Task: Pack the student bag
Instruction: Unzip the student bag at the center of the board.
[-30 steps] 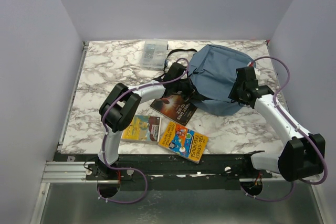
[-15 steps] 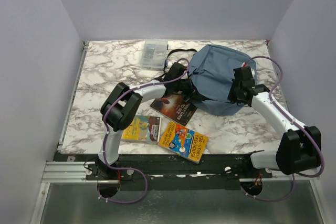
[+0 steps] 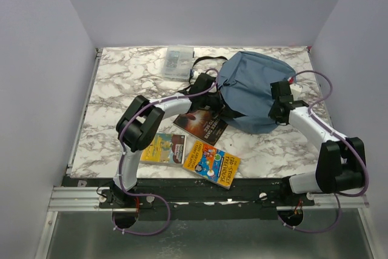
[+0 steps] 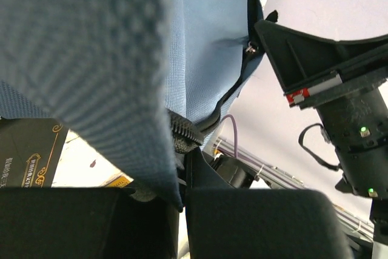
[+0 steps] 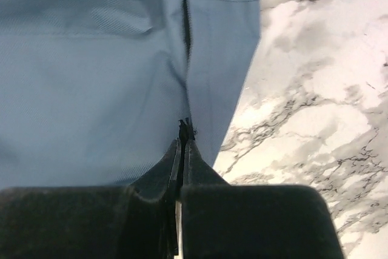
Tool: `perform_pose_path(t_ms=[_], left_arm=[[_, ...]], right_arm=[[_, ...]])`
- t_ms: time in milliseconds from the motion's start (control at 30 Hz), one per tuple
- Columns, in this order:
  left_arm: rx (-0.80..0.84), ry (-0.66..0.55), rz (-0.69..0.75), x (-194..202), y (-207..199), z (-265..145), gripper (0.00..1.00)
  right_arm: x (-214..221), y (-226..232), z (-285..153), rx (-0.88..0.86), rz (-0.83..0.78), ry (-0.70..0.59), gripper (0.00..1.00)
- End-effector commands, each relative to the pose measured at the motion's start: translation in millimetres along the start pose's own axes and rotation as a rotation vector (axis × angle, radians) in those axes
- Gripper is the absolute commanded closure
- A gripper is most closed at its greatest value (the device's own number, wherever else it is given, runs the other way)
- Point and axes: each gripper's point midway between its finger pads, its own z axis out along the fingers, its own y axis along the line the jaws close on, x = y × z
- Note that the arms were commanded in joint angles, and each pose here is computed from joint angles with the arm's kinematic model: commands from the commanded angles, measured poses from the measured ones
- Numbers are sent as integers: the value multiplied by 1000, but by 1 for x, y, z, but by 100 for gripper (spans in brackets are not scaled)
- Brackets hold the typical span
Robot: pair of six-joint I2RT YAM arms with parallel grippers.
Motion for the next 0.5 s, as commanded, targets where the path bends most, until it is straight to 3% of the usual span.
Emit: perform_pose_path(t_ms=[0,200,300,400,467], left_arm=[[-33,43,5,9,14,-14,100],[-58,36,38,11,18,-19,100],[-45,50,54,13,14,-20,100],[-7,105,79,18,3,-16,100],[22,127,90,20,-3,-14,100]], right_arm=[[-17,-70,18,255,163,-100,100],[-39,-107,24,391,278,-175,100],[-48,-104,26,370,292,-185,100],[-57,-82,20,228,237,-161,99],[-62,-73,7,160,213,-141,74]])
